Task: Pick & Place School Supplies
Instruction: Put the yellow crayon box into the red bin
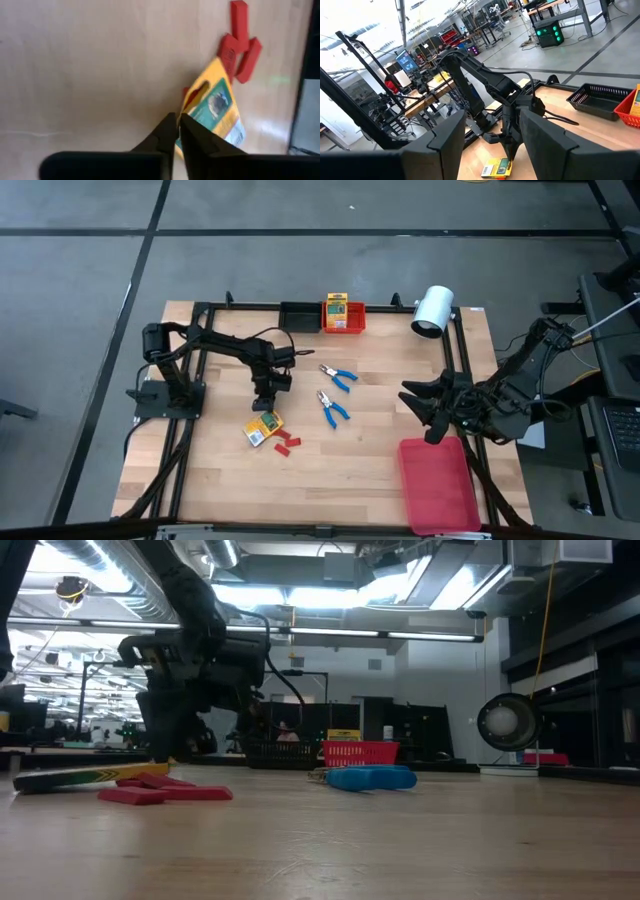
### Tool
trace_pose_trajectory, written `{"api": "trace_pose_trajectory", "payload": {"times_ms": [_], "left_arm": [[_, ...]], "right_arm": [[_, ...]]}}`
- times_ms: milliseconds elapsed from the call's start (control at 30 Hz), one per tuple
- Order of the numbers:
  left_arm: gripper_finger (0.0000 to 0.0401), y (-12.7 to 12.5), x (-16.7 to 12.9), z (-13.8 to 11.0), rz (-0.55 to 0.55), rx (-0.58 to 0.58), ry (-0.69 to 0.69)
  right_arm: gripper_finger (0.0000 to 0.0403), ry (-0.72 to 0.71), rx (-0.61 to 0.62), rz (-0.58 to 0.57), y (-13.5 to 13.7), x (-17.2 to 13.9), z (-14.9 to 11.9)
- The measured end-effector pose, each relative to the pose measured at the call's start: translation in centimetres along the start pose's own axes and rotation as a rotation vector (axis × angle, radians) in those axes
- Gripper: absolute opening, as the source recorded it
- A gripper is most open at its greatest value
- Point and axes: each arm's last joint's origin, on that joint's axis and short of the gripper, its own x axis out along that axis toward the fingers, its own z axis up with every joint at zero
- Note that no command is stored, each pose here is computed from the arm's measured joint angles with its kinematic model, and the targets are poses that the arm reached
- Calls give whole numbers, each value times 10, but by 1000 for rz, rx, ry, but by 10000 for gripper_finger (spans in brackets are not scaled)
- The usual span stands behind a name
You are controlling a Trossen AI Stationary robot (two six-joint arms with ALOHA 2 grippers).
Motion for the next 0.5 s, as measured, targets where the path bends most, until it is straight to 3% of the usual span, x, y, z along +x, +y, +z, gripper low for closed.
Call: {"api": "trace_pose_trajectory", "payload": {"times_ms": [267, 500], "left_arm": [[3, -11, -3, -7, -94, -53, 60], [2, -55, -26, 14, -65, 106, -11]], "right_arm": [[194, 1, -4, 2, 0, -1, 0], [194, -12, -4, -14, 0, -1, 0]]}}
